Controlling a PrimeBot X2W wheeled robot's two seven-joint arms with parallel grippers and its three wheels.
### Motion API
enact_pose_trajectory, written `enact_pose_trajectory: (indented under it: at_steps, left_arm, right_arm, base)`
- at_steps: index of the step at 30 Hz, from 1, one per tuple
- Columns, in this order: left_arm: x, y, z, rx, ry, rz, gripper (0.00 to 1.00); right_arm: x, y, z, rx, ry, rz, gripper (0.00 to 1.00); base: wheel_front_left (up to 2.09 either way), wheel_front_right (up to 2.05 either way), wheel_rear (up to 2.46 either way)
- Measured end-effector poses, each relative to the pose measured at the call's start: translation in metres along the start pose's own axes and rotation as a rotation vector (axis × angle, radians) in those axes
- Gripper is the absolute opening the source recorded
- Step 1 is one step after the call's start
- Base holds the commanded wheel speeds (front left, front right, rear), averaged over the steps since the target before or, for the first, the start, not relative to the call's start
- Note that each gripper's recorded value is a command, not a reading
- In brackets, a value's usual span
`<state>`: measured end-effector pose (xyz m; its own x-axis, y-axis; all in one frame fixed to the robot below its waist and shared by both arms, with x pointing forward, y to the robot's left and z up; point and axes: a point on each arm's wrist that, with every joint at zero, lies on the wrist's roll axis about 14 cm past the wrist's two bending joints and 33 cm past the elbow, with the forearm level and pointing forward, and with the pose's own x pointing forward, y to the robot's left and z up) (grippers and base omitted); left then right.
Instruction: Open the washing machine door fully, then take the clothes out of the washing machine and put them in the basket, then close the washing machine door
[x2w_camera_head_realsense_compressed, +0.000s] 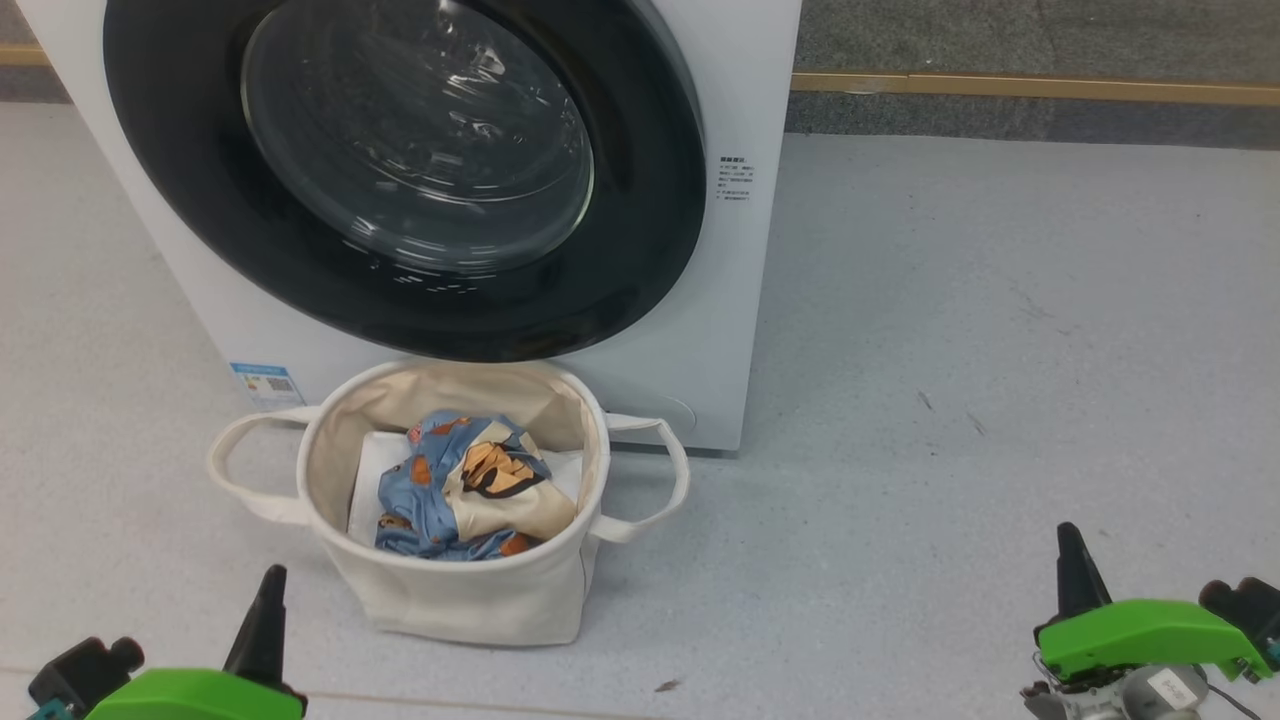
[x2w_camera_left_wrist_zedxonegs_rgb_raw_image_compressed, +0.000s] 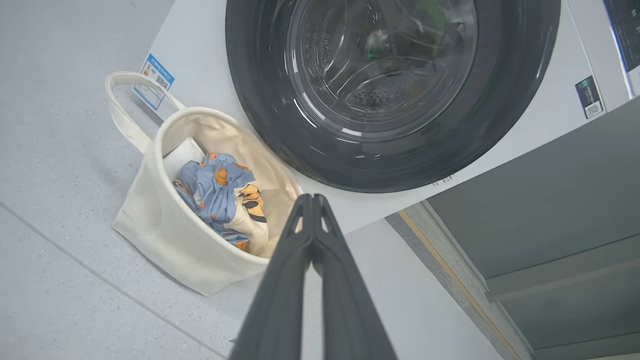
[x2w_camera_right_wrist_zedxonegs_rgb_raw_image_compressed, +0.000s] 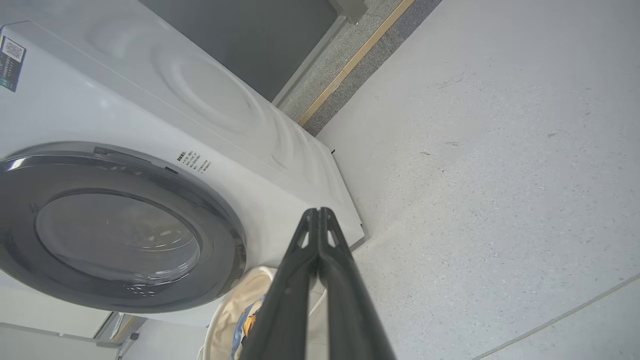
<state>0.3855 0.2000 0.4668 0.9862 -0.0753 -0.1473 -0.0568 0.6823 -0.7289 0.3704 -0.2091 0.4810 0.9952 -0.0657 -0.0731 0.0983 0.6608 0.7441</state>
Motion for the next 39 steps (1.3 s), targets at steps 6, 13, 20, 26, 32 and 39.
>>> enact_pose_trajectory:
  at_steps: [6,13,20,26,32,39]
  left_arm:
    - [0.0,-0.003,-0.001,-0.081,-0.002,0.0,0.0]
    - [0.0,-0.006,0.0,-0.161,-0.013,-0.003,0.0]
    - [-0.001,-0.005,-0.002,-0.235,-0.016,0.002,0.0]
    - [-0.002,-0.007,-0.003,-0.3,-0.017,0.0,0.0]
    - [-0.002,-0.009,-0.002,-0.372,-0.027,-0.004,0.0]
    - [-0.002,-0.013,-0.002,-0.452,-0.035,-0.015,0.0]
  right_arm:
    - [0.001,-0.001,0.0,0.079,0.005,-0.007,0.0]
    - [0.003,0.0,0.0,0.156,0.009,-0.007,0.0]
    - [0.004,-0.001,0.0,0.225,0.014,-0.011,0.0]
    - [0.005,0.0,0.0,0.29,0.015,-0.011,0.0]
    - [0.006,0.001,-0.001,0.359,0.021,-0.008,0.0]
    - [0.007,0.002,0.0,0.436,0.025,-0.004,0.0]
  base:
    - [0.0,0.0,0.0]
    - [0.0,0.0,0.0]
    - [0.0,0.0,0.0]
    - [0.0,0.0,0.0]
    - [0.0,0.0,0.0]
    - [0.0,0.0,0.0]
